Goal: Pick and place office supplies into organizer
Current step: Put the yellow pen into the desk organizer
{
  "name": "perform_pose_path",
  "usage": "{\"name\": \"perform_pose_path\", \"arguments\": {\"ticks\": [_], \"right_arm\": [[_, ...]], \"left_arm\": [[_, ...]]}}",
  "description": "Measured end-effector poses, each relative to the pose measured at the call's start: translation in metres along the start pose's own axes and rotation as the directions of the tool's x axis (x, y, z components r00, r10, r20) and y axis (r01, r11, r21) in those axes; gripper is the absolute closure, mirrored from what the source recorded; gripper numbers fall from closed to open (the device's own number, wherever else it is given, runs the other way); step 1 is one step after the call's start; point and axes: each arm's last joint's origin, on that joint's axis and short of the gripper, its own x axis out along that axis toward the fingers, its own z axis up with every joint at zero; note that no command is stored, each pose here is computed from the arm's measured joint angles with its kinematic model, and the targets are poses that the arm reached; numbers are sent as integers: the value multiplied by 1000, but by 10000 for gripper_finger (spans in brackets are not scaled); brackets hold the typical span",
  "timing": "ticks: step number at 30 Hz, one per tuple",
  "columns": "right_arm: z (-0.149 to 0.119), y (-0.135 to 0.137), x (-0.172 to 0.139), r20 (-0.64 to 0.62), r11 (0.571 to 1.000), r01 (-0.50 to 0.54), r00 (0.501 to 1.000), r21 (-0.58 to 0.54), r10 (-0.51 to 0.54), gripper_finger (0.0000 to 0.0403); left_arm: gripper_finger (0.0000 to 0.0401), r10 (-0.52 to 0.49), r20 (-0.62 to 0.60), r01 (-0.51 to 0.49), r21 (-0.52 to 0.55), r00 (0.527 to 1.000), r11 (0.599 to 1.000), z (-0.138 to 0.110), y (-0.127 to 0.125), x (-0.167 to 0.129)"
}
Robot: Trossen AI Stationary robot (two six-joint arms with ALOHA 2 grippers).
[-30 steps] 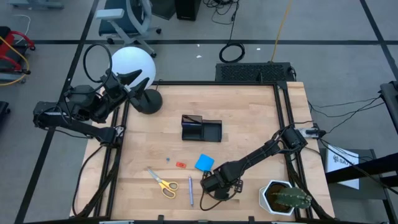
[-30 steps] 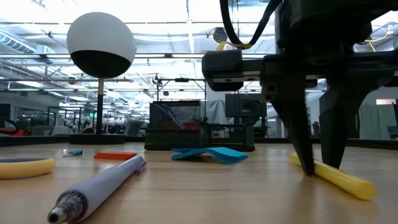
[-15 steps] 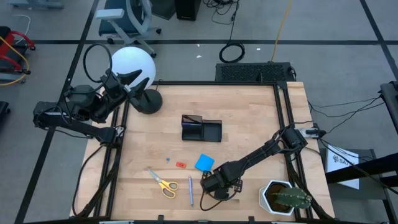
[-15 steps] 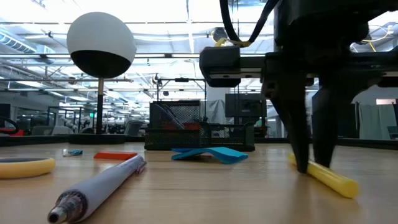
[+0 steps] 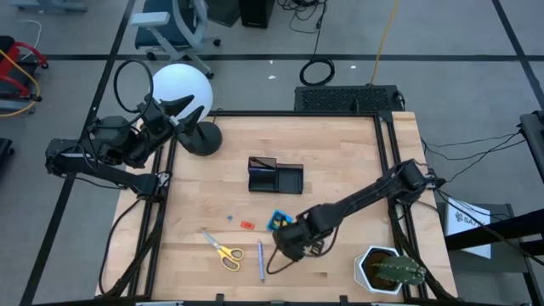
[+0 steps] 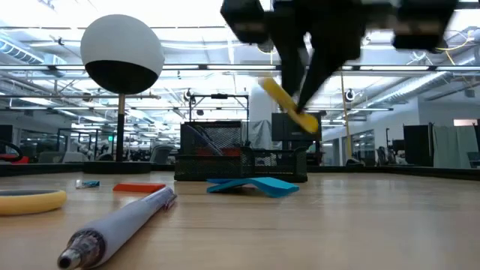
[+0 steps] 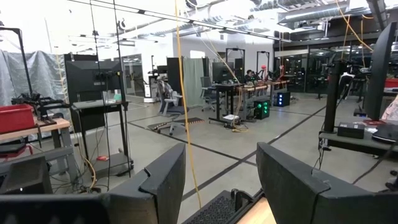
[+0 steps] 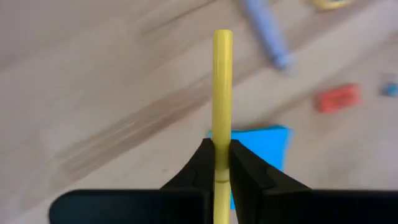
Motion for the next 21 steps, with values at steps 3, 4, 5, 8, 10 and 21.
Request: {"name": "perform_pose_path", "arguments": {"ticks": [3,4,5,8,10,21], "right_arm": [[-1,-12,-15,66,991,56,996,118,-64,387],[-1,-16,-20,91,985,74,992,156,-89,387],[-2,-19,-25,112,978,90,987,188,-112,387],[-5,-34,-33,163,948,128,970,290,-181,387],[-10,-43,-35,180,921,140,959,362,-217,387],[-41,-91,-42,208,753,170,902,636,-379,387]], "left_arm": [[201,0,0,0,0,1000,1000,0,0,0],[201,0,0,0,0,1000,1000,0,0,0],[201,0,0,0,0,1000,1000,0,0,0],[201,0,0,0,0,1000,1000,0,0,0],[201,0,0,0,0,1000,1000,0,0,0],[201,0,0,0,0,1000,1000,0,0,0]]}}
